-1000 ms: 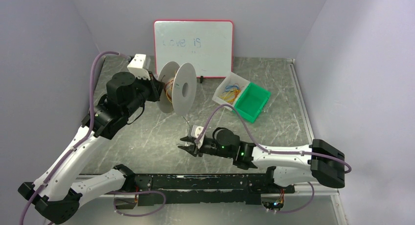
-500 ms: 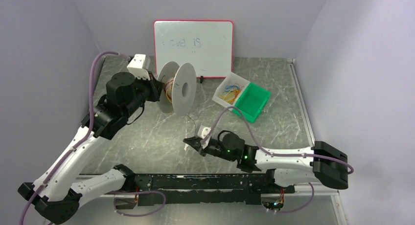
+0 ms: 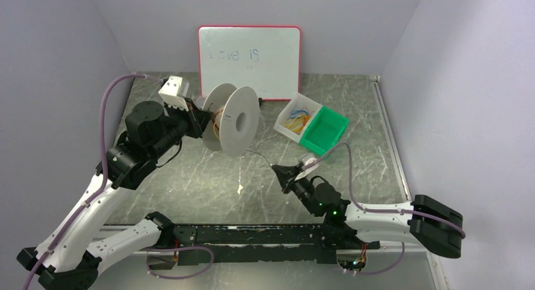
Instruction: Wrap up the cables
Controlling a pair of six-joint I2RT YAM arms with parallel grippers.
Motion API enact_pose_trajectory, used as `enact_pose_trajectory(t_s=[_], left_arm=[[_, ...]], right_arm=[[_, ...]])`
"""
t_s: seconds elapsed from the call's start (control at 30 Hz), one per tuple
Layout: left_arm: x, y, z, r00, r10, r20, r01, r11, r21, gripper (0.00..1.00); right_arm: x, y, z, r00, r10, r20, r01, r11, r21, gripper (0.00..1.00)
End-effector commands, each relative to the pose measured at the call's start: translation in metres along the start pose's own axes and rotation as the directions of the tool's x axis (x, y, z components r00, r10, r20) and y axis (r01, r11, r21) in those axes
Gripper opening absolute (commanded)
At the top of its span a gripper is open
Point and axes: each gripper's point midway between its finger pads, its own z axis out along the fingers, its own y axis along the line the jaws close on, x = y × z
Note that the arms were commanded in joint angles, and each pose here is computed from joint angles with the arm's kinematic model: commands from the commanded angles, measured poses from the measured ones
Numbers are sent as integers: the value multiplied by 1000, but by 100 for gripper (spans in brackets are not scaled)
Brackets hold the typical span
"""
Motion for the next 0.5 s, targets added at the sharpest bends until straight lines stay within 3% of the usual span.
enact_pose_trajectory(t_s=[0.0, 0.23, 0.47], left_arm=[[-31, -30, -16, 993, -36, 115, 17, 987, 160, 7], [-20, -42, -35, 994, -33, 109, 4, 966, 257, 7], [-1, -59, -43, 998, 18, 59, -39, 926, 376, 7]], right_arm=[[-30, -43, 1, 960, 231, 159, -254, 956, 146, 0], [-47, -73, 7, 917, 325, 230, -368, 912, 179, 0], [-53, -95, 21, 921, 322, 221, -373, 891, 259, 0]])
